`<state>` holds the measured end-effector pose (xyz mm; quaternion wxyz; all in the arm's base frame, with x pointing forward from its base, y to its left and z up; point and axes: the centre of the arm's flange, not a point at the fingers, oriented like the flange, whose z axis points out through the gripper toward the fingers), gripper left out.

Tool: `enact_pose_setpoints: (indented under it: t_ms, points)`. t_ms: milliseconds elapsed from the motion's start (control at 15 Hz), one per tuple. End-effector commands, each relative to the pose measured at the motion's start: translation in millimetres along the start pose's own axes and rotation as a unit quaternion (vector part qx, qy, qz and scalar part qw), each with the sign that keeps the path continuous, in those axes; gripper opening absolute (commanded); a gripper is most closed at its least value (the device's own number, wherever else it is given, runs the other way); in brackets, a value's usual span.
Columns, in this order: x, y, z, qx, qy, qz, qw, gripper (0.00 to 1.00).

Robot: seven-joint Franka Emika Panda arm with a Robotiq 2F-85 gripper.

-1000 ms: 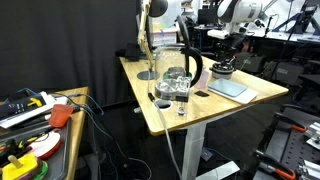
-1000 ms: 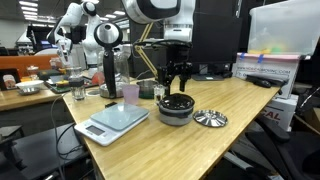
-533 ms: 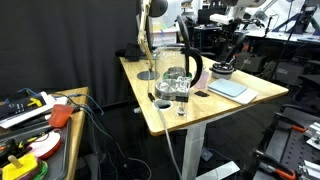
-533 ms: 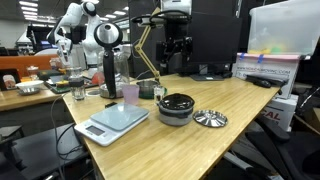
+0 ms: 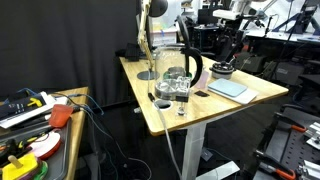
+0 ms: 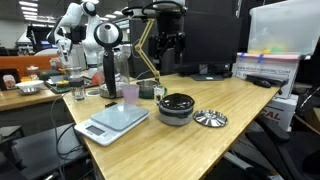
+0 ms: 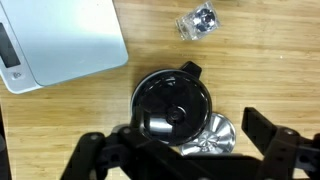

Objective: Put the black lid on the gray pot

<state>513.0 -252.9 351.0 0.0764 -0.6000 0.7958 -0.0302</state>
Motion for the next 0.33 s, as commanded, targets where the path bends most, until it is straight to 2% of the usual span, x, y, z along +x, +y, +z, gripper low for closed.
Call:
enact_pose_setpoints:
  t_ms: [0,267]
  points:
    - [0.4,-0.4,-0.7,0.001,0.0,0.0,1.0,1.0]
    - [0.3,-0.9,-1.2,0.001,0.0,0.0,1.0,1.0]
